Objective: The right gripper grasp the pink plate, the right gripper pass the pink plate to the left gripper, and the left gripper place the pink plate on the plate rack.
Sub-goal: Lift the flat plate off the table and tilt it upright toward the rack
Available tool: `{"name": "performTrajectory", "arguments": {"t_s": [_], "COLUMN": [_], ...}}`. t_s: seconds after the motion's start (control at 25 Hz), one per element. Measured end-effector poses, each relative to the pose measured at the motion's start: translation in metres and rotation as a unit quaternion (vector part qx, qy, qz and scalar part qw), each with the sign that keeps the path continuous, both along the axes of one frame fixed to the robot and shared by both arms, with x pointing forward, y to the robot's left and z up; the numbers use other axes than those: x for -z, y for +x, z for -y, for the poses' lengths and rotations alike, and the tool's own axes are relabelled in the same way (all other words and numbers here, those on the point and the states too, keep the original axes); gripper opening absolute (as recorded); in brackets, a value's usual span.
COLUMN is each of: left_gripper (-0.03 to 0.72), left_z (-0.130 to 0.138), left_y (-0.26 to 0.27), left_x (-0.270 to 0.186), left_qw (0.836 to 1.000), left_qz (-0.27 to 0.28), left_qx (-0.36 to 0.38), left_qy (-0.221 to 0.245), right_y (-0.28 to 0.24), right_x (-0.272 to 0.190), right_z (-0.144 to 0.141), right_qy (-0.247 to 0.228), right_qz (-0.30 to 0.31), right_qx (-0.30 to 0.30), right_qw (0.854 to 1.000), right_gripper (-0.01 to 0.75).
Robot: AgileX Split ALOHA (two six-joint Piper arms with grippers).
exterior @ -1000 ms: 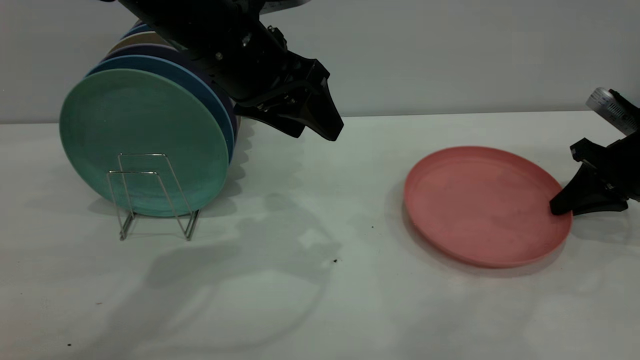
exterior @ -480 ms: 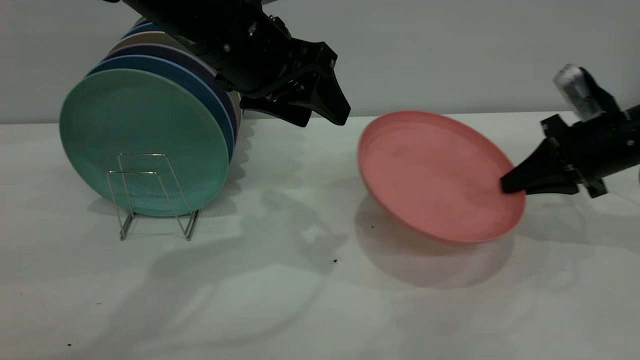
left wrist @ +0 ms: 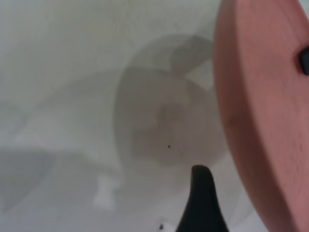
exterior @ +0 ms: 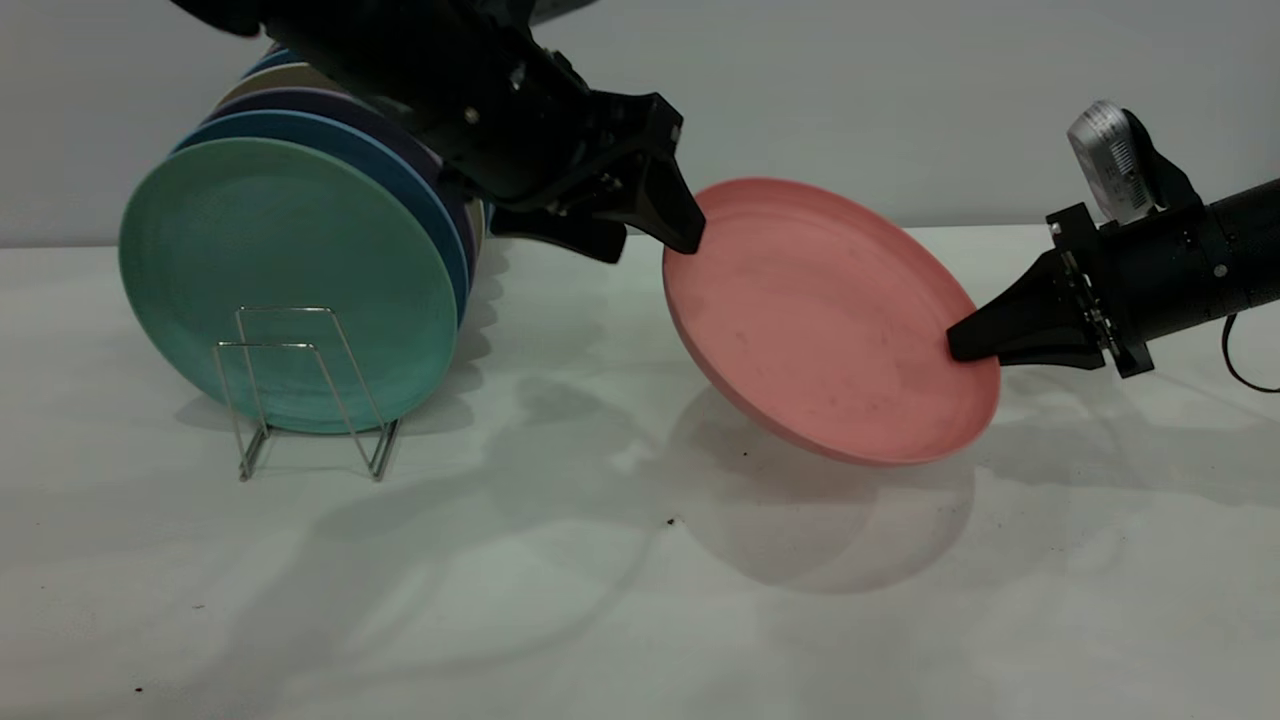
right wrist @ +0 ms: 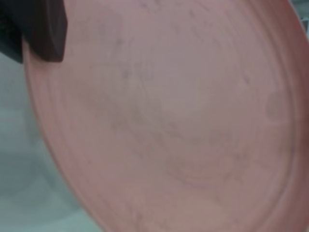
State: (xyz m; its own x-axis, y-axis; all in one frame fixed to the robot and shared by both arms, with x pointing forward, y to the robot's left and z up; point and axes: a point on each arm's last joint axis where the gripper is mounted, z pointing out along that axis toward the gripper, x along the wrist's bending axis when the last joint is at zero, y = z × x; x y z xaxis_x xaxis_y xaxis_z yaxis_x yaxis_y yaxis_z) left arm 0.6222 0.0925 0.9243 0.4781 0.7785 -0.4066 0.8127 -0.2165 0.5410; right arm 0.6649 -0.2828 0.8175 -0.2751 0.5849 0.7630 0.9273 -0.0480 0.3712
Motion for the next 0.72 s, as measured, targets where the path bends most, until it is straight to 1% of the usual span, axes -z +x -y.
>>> {"name": "performTrajectory", "arguments": {"t_s": [0.16,0.24,0.32,0.44,0.52,0.68,0.72], "left_gripper": [0.586,0.567,0.531,0.425,0.336,0.128,0.092], "left_z": [0.003,0.004,0.005,0.005,0.006,0.005,0.004], "left_y": [0.003,0.004,0.005,0.005,0.006,0.007,0.008], "left_x": [0.017,0.022,0.025,0.025,0.024,0.024,0.024], "left_qw": [0.999,0.998,0.997,0.996,0.996,0.996,0.997], "left_qz": [-0.031,-0.041,-0.045,-0.048,-0.048,-0.039,-0.032], "left_qx": [-0.034,-0.047,-0.055,-0.06,-0.063,-0.06,-0.061], "left_qy": [-0.023,-0.033,-0.041,-0.048,-0.052,-0.047,-0.043], "right_y": [0.0,0.0,0.0,0.0,0.0,0.0,0.0], "right_x": [-0.001,-0.001,-0.001,-0.001,-0.001,-0.001,-0.001], "right_z": [-0.001,-0.001,-0.001,-0.001,-0.002,-0.009,-0.011], "right_qy": [0.0,0.0,0.0,0.0,0.0,0.0,0.002], "right_qz": [0.011,0.012,0.012,0.013,0.014,0.014,0.014], "right_qx": [-0.004,-0.006,-0.006,-0.006,-0.009,-0.018,-0.02], "right_qw": [1.0,1.0,1.0,1.0,1.0,1.0,1.0], "right_gripper": [0.015,0.015,0.015,0.015,0.015,0.021,0.03]}}
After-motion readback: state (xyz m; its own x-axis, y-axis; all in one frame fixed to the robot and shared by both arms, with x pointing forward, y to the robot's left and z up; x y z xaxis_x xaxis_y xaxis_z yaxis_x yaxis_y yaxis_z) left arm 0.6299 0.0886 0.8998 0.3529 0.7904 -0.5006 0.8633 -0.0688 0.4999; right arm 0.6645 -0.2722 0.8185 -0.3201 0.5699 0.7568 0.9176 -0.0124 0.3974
